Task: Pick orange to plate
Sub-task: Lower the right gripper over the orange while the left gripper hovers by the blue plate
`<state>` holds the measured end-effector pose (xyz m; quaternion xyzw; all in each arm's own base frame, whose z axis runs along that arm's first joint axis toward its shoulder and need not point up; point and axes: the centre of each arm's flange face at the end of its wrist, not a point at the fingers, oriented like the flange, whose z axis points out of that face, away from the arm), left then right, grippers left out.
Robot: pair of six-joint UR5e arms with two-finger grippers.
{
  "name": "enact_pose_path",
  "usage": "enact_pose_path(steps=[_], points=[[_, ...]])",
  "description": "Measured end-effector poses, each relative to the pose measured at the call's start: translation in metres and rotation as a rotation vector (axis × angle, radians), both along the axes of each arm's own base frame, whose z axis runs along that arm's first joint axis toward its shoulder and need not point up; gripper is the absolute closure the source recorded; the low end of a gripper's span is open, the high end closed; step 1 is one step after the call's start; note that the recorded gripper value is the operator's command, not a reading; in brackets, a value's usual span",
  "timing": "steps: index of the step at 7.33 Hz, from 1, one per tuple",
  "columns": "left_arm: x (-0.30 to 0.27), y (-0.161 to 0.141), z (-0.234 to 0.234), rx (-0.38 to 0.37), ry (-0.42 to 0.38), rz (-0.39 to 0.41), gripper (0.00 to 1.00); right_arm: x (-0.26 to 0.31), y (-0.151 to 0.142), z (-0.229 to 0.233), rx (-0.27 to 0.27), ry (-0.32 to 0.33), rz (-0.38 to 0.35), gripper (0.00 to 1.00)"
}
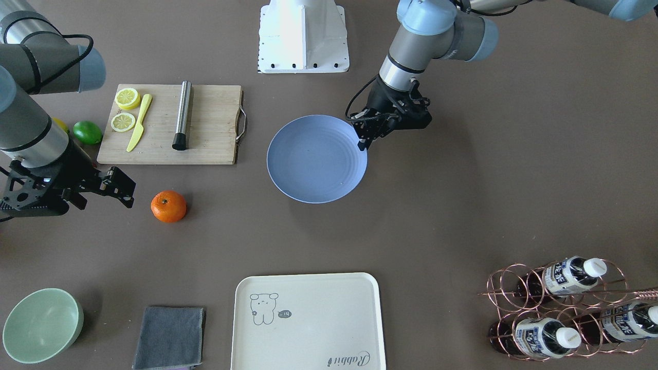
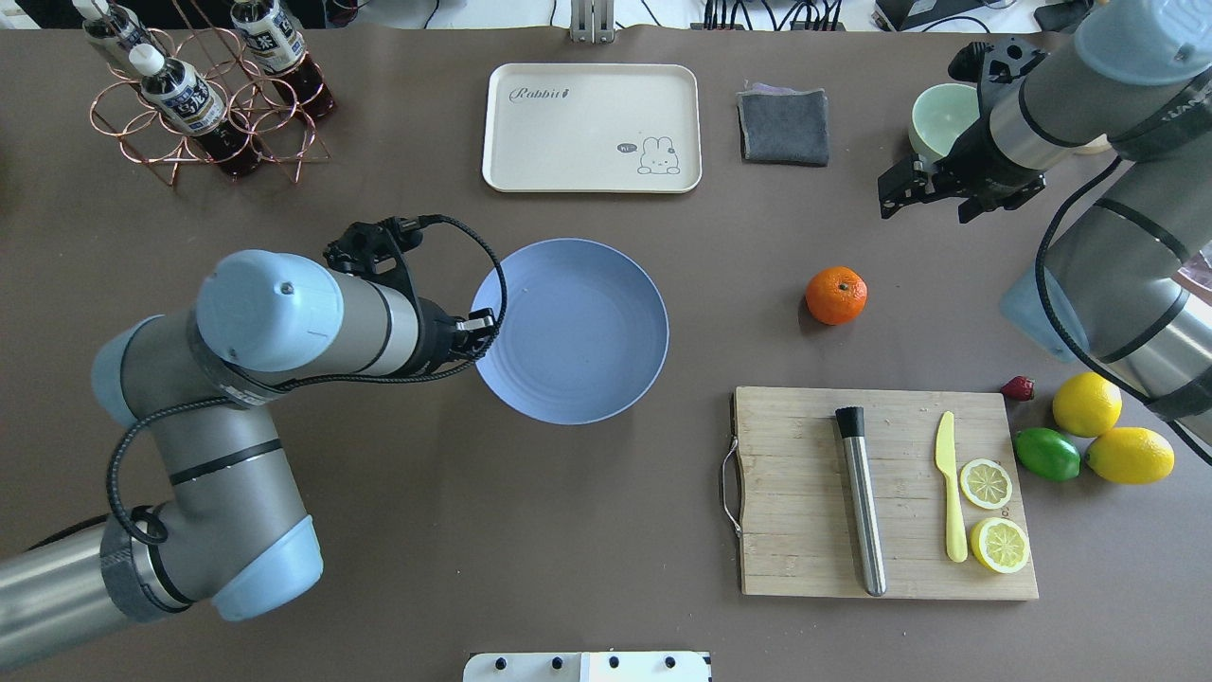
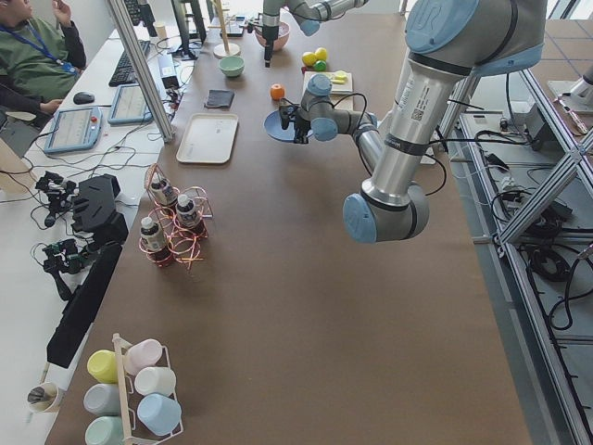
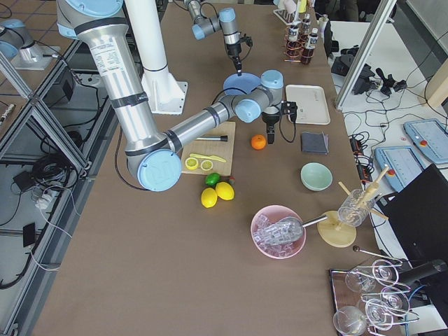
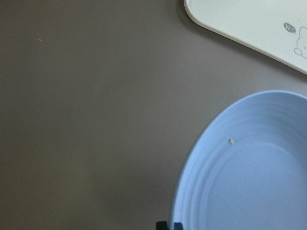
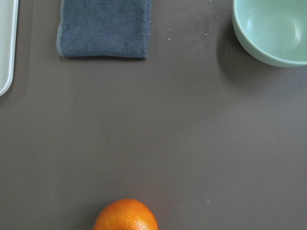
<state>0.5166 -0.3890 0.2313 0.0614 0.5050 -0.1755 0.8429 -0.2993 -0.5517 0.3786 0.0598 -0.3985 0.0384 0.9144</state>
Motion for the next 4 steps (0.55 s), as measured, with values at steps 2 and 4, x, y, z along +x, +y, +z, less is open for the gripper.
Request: enact_pose_path(steps=[2,4], points=[[0.031,0.002,0.003,-0.017,-0.026,-0.019,0.98,-0.016,0.008,0.001,-0.001,0.011,-0.009,0.0],[0.038,0.002,0.01,-0.024,-0.037,-0.023,0.02,-0.025,0.013,0.001,-0.013,0.01,-0.01,0.0]])
